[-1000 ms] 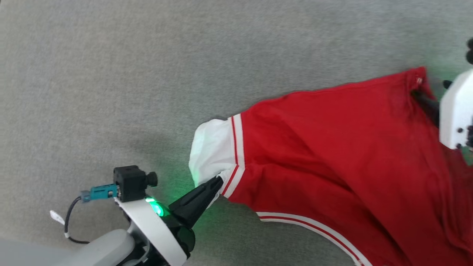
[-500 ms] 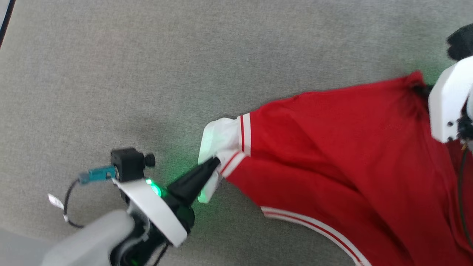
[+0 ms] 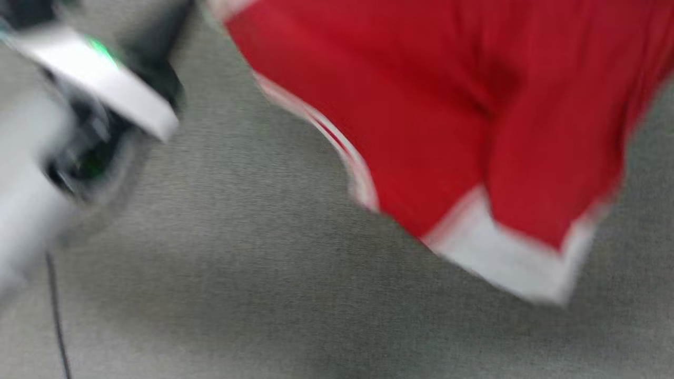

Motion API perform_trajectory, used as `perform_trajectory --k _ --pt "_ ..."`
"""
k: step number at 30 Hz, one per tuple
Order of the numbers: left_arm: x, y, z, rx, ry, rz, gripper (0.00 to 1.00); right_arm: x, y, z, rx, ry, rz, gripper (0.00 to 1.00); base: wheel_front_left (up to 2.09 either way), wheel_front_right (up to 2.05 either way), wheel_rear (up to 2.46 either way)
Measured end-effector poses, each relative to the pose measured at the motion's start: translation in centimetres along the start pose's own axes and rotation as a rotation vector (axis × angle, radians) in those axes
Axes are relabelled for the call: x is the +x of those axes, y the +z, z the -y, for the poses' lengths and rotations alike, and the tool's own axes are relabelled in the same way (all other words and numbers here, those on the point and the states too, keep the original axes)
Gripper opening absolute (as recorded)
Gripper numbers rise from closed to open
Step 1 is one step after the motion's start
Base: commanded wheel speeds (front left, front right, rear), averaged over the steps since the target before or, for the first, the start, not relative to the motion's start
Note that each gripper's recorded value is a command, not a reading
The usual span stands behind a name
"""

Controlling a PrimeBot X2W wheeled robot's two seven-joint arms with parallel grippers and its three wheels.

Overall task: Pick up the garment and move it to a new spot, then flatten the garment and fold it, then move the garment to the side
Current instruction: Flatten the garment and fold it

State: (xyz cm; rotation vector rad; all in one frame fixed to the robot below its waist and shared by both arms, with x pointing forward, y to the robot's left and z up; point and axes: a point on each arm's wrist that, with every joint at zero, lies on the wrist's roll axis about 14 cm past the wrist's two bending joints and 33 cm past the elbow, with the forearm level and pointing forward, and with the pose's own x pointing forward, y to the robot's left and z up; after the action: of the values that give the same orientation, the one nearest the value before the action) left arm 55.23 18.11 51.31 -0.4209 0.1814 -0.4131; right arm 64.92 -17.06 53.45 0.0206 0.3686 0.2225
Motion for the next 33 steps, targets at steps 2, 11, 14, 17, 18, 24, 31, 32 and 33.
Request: perform_trajectory --k 2,11,14,17,18,24,31,32,33 --pt "2.2 3.2 -1.1 0.016 0.023 0.071 0.00 0.5 2.4 1.2 0.012 -0.041 0.079 0.00 0.00 0.00 0.00" --pt "8.8 16.7 -0.5 0.063 0.002 0.403 0.00 0.0 12.9 5.2 0.032 -0.194 0.455 0.00 0.00 0.00 0.00" --pt "9.0 21.2 1.9 0.052 -0.056 0.525 0.00 -1.1 15.7 5.6 0.037 -0.214 0.567 0.00 0.00 0.00 0.00" --pt "8.3 22.8 3.5 0.039 -0.097 0.571 0.00 -1.2 16.0 5.7 0.041 -0.222 0.580 0.00 0.00 0.00 0.00" --pt "8.2 22.3 3.8 0.041 -0.105 0.559 0.00 -0.8 15.3 5.6 0.039 -0.219 0.556 0.00 0.00 0.00 0.00" --pt "6.9 14.2 2.1 0.032 -0.071 0.379 0.00 0.9 7.2 5.4 0.065 -0.194 0.350 0.00 0.00 0.00 0.00" --pt "2.1 2.3 1.0 -0.155 -0.018 0.178 0.00 -1.2 -4.1 6.1 0.113 -0.181 0.107 0.00 0.00 0.00 0.00" --pt "1.2 1.1 1.1 -0.181 -0.012 0.162 0.00 -1.9 -5.5 6.1 0.125 -0.176 0.080 0.00 0.00 0.00 0.00" --pt "0.2 -0.1 1.2 -0.200 -0.003 0.144 0.00 -2.6 -7.0 5.9 0.132 -0.169 0.044 0.00 0.00 0.00 0.00"
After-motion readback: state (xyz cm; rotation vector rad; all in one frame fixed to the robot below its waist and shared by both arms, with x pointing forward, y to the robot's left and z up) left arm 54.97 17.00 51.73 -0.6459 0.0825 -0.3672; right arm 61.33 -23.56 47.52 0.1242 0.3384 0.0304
